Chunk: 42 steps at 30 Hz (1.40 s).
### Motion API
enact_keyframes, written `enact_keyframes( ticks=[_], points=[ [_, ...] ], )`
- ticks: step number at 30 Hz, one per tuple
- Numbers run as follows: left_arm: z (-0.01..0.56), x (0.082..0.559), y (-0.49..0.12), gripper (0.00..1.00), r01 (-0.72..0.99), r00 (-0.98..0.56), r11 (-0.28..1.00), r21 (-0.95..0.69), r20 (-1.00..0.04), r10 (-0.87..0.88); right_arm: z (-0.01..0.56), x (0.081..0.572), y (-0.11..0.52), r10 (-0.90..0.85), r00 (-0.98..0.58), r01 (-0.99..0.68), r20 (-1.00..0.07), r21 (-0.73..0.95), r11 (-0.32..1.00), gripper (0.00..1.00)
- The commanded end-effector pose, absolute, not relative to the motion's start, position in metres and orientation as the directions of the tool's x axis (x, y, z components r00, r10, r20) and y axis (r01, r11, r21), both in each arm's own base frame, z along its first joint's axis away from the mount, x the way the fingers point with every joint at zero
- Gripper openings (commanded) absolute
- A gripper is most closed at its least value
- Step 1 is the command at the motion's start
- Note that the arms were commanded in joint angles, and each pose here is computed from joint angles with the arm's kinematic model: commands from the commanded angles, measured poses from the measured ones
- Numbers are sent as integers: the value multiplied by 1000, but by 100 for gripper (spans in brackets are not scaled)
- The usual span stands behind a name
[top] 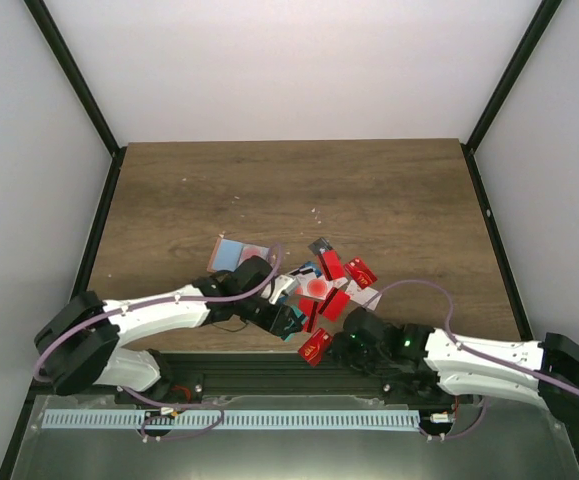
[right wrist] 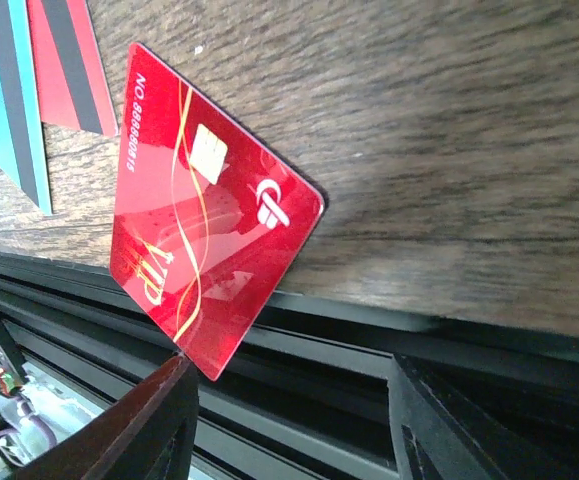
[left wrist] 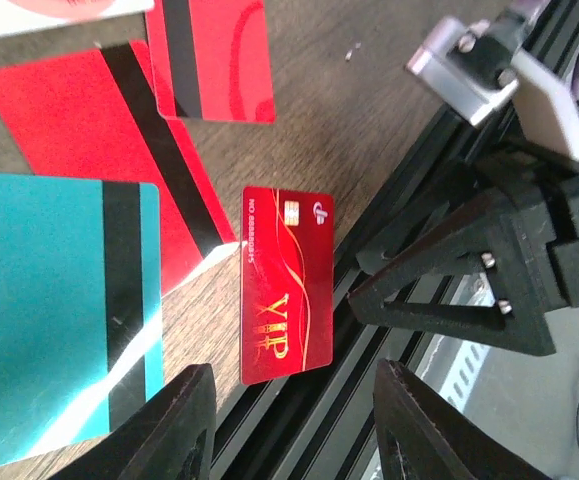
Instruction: Put the credit cards into the card holder
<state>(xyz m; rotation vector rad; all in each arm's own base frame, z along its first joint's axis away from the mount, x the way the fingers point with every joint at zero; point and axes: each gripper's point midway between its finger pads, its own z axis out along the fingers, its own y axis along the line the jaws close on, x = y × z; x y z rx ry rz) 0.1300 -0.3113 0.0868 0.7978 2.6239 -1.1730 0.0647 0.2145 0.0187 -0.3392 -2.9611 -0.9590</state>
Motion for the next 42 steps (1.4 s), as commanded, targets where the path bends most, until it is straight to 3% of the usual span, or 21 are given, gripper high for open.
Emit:
enact_keyframes(
  ticks=[1,10,21,36,42],
  points=[
    [74,122,-320,45,549,-829,518,-656,-345,440,29,77,232,263,-962,238,69,679,694,53],
    [49,110,-329,43,535,-828,509,-675,-296,477,15,86,234,314,-948,259,56,711,654,46],
    [18,89,-329,41,494,-832,502,-710,-218,510,9,92,236,350,-935,271,61,758,593,28],
    [13,77,-341,40,457,-833,447,-769,-193,518,18,99,239,354,-935,223,24,816,533,14],
    [22,83,-344,38,461,-840,443,-769,-217,497,20,95,237,332,-943,208,17,811,548,1]
  ],
)
